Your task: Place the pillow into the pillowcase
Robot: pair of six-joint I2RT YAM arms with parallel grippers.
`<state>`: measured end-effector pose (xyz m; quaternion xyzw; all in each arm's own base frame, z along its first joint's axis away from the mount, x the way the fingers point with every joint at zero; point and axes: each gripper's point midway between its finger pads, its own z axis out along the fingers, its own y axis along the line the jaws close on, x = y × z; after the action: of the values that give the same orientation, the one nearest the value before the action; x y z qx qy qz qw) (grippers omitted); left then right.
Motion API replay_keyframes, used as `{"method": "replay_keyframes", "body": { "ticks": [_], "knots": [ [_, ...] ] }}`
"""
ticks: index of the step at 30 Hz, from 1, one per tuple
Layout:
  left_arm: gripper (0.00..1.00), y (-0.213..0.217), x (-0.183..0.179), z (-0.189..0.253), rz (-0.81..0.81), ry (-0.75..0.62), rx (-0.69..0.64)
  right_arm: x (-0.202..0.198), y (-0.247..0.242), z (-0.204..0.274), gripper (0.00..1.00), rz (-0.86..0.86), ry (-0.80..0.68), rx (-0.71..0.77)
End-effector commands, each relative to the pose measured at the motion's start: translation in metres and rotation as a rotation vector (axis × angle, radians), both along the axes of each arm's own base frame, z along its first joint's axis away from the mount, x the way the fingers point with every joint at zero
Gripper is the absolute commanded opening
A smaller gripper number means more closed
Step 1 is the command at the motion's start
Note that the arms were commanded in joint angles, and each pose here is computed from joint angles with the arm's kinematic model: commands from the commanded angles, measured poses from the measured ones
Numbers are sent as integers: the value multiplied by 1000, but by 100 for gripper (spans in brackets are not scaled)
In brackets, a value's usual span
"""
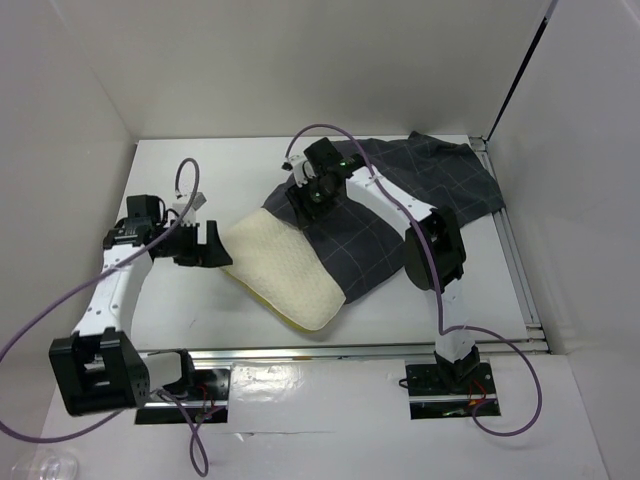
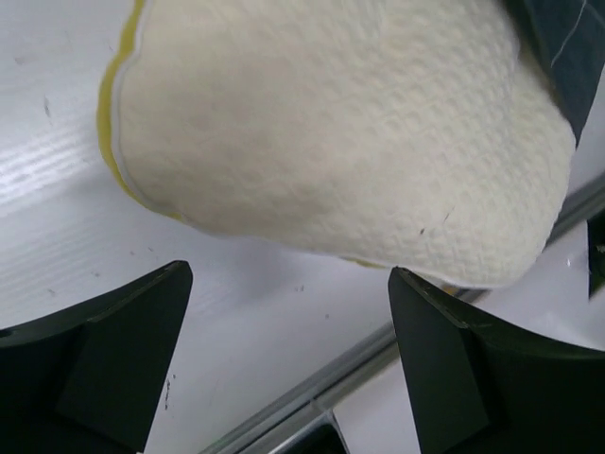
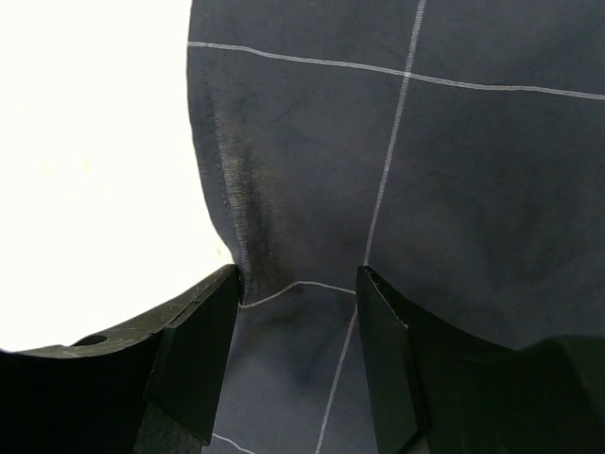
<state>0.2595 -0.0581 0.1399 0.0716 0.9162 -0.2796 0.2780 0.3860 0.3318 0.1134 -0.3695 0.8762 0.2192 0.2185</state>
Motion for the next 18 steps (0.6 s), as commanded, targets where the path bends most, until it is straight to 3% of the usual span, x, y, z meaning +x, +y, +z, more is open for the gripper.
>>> {"method": "replay_keyframes", "body": {
  "ticks": [1, 13, 18],
  "knots": [
    [99, 10, 26, 1, 184, -50, 73, 2, 15, 32, 60, 8, -56, 53],
    [99, -10, 32, -4, 373, 181, -210, -1, 13, 29, 60, 8, -47, 47],
    [99, -31, 25, -9, 364, 310, -365, -1, 13, 27, 62, 8, -47, 47]
  ]
}}
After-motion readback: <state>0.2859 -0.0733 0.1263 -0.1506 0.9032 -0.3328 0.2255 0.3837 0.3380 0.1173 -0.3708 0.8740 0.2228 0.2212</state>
